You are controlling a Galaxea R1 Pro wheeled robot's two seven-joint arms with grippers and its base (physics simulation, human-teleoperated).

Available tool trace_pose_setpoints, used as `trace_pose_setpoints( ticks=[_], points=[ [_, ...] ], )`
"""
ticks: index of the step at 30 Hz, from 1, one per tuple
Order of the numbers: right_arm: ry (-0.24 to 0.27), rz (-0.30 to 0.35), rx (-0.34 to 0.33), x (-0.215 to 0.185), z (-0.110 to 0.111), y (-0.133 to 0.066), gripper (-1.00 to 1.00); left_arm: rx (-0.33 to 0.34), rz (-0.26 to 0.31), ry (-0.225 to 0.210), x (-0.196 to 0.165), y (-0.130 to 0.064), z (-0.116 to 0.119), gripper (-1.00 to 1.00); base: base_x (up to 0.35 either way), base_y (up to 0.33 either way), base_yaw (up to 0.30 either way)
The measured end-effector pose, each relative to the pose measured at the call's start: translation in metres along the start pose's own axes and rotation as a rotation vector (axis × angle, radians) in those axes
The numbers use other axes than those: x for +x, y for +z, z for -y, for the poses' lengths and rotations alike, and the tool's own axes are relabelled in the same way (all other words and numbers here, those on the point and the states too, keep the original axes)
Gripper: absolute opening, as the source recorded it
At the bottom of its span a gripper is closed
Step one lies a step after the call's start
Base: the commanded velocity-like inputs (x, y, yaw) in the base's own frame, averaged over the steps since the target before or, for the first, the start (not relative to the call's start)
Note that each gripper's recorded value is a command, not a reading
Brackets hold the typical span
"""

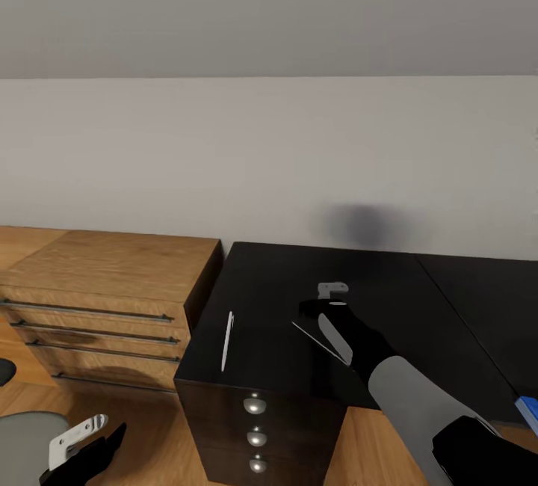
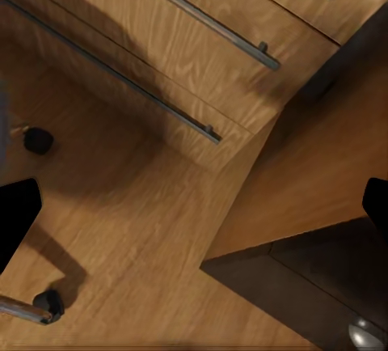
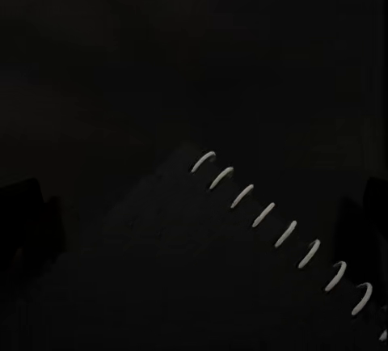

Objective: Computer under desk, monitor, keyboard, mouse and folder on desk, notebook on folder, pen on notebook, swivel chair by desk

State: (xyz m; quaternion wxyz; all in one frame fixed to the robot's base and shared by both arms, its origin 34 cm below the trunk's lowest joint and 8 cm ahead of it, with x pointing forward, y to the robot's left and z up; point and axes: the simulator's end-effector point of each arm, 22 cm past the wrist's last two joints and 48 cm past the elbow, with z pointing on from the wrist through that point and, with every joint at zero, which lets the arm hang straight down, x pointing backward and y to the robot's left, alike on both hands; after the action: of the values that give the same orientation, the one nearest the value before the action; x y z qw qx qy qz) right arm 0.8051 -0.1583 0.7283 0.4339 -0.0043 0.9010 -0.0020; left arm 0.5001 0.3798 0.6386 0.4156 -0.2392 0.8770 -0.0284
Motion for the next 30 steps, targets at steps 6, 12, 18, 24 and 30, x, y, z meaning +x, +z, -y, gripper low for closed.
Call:
trace_pose_setpoints(
  ticks=[6, 12, 18, 24, 30],
  points=[
    [0.000, -0.001, 0.000, 0.0002, -0.0002, 0.0002, 1.00, -0.001, 0.000, 0.001, 0.0001, 0.0002, -0.0003, 1.00, -0.153, 0.000, 0.000],
    [0.000, -0.001, 0.000, 0.0001, -0.0003, 0.0000, 1.00, -0.002, 0.000, 0.001, 0.0000, 0.0001, -0.0004, 1.00, -0.180, 0.000, 0.000],
    [0.000, 0.000, 0.000, -0.0001, 0.0000, -0.0001, 1.00, -0.001, 0.000, 0.000, 0.0001, 0.0000, -0.0002, 1.00, -0.024, 0.000, 0.000],
    [-0.001, -0.001, -0.002, 0.0002, -0.0006, 0.0001, 1.00, -0.001, -0.001, 0.000, 0.0004, 0.0002, -0.0001, 1.00, -0.152, 0.000, 0.000],
    [0.001, 0.000, -0.001, 0.0000, -0.0002, -0.0001, 1.00, -0.001, 0.000, 0.000, 0.0002, -0.0001, -0.0002, 1.00, -0.060, 0.000, 0.000]
  ],
)
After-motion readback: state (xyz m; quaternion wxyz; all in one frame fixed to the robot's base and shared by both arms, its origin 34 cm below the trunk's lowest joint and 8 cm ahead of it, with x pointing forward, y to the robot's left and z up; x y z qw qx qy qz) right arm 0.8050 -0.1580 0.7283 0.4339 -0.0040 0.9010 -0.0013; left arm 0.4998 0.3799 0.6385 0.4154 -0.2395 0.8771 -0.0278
